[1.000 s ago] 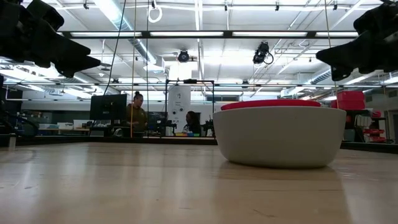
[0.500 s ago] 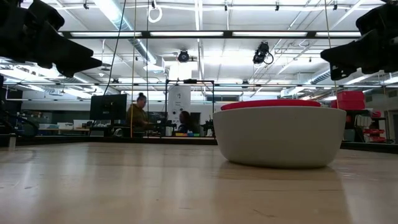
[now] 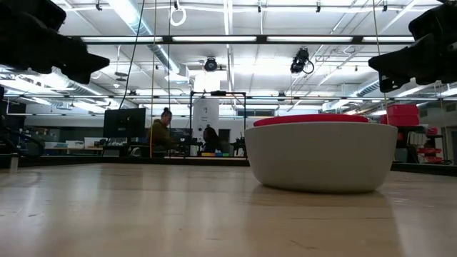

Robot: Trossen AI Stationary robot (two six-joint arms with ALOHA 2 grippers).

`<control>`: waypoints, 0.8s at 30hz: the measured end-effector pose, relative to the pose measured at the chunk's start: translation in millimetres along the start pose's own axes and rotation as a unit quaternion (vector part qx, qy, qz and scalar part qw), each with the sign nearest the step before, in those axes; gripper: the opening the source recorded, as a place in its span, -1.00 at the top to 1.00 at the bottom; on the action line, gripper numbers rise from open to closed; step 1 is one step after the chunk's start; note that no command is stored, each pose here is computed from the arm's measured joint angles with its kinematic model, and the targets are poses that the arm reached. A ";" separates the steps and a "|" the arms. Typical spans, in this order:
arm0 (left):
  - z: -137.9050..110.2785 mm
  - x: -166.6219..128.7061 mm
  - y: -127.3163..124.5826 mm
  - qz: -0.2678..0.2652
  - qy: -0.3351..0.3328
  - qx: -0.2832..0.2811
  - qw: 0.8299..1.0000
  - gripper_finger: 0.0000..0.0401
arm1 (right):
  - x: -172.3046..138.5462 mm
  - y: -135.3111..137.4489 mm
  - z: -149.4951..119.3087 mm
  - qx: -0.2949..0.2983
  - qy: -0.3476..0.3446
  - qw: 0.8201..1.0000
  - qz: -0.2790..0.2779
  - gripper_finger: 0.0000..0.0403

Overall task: Nest bowls inside each other
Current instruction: Return to Home Position

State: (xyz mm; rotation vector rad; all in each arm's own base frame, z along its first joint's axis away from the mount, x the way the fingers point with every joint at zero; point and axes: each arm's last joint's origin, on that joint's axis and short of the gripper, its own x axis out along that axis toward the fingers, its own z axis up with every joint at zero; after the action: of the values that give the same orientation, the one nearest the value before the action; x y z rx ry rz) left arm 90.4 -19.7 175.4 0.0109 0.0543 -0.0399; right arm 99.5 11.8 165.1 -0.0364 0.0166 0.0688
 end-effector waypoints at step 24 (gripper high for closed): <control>-2.6 4.3 -4.7 -0.064 -0.058 -0.059 0.995 -0.28 | 0.0 0.0 -0.1 0.000 0.000 1.000 0.000 0.87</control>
State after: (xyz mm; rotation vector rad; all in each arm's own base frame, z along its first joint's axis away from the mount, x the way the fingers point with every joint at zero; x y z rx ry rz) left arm 94.4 -24.5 172.6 -0.1125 -0.0594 -0.1649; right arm 99.6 11.8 165.0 -0.0362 0.0172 0.0694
